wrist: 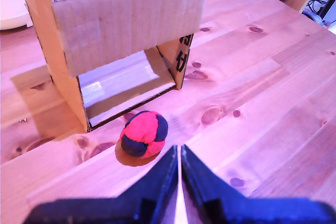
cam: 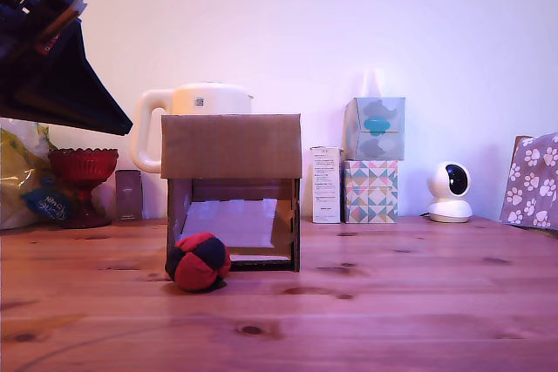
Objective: Drop the footbag into the cardboard dice tower
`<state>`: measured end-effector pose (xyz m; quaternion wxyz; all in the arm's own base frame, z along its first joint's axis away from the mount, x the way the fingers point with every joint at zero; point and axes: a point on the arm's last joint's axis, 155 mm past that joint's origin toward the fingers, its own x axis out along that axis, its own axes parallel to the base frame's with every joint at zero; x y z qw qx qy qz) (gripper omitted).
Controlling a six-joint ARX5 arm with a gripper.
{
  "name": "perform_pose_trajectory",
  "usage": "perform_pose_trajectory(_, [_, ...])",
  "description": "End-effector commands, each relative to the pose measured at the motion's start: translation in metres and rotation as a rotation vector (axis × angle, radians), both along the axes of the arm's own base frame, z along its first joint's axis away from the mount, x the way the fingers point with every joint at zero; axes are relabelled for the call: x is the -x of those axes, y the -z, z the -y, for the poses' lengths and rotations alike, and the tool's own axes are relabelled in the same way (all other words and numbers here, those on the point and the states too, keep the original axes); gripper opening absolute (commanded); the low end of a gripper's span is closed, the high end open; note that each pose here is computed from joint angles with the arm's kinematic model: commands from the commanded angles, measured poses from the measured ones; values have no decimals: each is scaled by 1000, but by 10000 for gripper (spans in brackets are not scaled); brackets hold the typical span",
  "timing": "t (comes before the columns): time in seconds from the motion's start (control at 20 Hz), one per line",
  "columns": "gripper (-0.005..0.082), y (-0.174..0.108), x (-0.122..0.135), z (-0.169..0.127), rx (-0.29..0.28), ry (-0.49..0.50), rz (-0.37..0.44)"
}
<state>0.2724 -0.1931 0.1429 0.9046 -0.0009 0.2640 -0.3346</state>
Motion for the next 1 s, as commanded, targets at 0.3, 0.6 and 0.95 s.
perform_pose_trajectory(0.3, [-24, 7, 3, 0, -2, 4, -9])
perform_pose_trajectory(0.6, [-24, 21, -3, -5, 8, -108, -86])
perform_pose_trajectory(0.95, [-24, 43, -8, 25, -48, -133, -61])
